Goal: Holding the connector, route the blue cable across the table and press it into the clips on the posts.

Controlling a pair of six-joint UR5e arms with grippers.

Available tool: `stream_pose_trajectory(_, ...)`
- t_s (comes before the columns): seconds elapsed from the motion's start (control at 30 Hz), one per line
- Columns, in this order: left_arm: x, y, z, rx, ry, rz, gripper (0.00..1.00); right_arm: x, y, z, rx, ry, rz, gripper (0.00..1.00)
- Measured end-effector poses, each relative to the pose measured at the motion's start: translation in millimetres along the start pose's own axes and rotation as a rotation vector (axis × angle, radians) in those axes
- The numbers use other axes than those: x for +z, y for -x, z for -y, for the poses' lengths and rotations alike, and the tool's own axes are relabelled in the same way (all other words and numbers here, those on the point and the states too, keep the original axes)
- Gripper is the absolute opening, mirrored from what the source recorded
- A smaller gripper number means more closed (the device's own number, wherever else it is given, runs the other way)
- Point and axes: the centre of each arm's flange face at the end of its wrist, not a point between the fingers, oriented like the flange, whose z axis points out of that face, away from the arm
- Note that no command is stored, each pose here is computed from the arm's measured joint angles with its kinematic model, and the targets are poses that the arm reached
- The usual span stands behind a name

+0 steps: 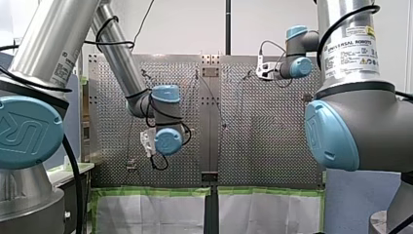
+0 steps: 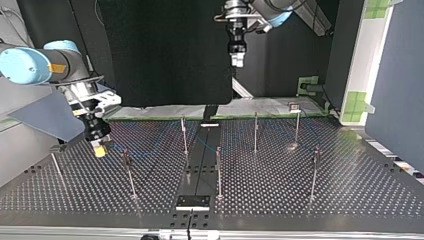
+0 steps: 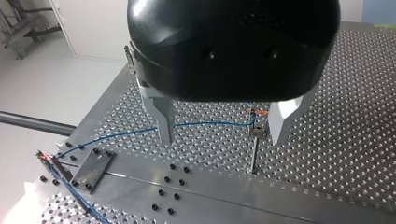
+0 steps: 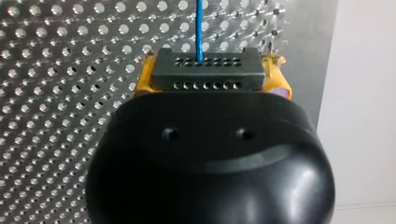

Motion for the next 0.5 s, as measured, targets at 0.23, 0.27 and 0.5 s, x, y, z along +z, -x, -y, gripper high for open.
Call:
stream_pose_trajectory(0.23, -3.3, -1.1, -3.2, 0.0, 0.001, 0.0, 1.0, 0.2, 1.8, -0.2, 0.001, 0.0, 0.003, 0.0)
stream_pose_trajectory(0.27, -3.3, -1.1, -3.2, -0.001, 0.0, 0.0, 1.0, 0.2, 1.8, -0.2, 0.001, 0.0, 0.003, 0.0)
stream_pose_trajectory(0.5, -3.4, -1.1, -3.3, -0.001, 0.0, 0.0, 1.0, 0.2, 2.0, -0.3, 0.001, 0.0, 0.003, 0.0)
